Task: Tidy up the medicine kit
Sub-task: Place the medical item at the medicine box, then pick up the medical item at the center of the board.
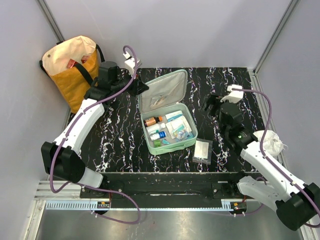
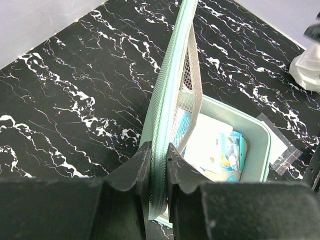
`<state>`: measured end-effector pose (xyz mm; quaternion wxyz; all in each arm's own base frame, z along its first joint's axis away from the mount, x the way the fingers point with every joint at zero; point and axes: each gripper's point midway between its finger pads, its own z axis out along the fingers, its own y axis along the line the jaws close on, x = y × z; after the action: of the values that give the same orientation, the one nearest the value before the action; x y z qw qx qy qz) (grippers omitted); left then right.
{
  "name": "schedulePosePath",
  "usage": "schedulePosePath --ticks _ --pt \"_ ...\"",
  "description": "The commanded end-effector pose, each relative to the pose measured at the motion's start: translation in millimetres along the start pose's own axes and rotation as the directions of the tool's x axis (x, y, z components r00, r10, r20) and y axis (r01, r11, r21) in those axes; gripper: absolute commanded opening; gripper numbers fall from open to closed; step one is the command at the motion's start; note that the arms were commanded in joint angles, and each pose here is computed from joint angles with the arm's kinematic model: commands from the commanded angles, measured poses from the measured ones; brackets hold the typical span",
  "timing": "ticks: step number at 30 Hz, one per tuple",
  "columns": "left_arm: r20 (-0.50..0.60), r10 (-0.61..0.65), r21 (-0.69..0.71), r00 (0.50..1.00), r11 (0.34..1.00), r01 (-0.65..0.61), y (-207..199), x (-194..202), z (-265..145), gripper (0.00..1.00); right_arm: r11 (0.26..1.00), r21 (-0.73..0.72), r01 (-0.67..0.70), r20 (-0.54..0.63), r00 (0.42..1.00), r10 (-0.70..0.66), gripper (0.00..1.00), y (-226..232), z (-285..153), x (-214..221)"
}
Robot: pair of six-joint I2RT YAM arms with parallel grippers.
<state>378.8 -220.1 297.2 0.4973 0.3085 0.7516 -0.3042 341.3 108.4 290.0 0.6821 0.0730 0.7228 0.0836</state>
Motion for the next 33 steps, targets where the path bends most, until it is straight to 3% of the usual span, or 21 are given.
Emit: schedulePosePath --ticks 1,5,12,20,23,33 --pt "0.001 -0.011 -0.012 1.0 1.0 0.011 -1.5 7.8 -4.8 0.09 0.94 0.3 -0.16 -0.189 0.956 0.223 0.86 -50.5 -33.6 60.5" --pt "-0.004 -0.006 -0.018 1.0 1.0 0.006 -3.0 7.7 -9.1 0.09 0.872 0.416 -0.259 -0.301 0.865 0.401 0.78 -57.3 -57.0 108.6" --pt "-0.001 -0.002 -0.021 1.0 1.0 0.002 -3.7 7.1 -12.0 0.09 0.774 0.598 -0.209 -0.465 0.696 0.547 0.85 -66.4 -91.8 193.9" --pt "-0.026 0.014 -0.045 1.0 0.999 -0.016 -0.9 10.6 -15.6 0.09 0.788 0.609 -0.093 -0.59 0.61 0.528 0.85 -68.7 -106.8 238.8" --pt "-0.032 0.02 -0.052 0.999 0.998 -0.022 -0.1 11.5 -17.1 0.09 0.792 0.609 -0.034 -0.619 0.604 0.502 0.85 -72.4 -105.0 248.2" --pt "-0.028 0.032 -0.06 0.999 0.998 -0.034 -0.6 8.3 -21.5 0.09 0.853 0.517 0.074 -0.77 0.475 0.426 0.74 -57.6 -89.2 288.5"
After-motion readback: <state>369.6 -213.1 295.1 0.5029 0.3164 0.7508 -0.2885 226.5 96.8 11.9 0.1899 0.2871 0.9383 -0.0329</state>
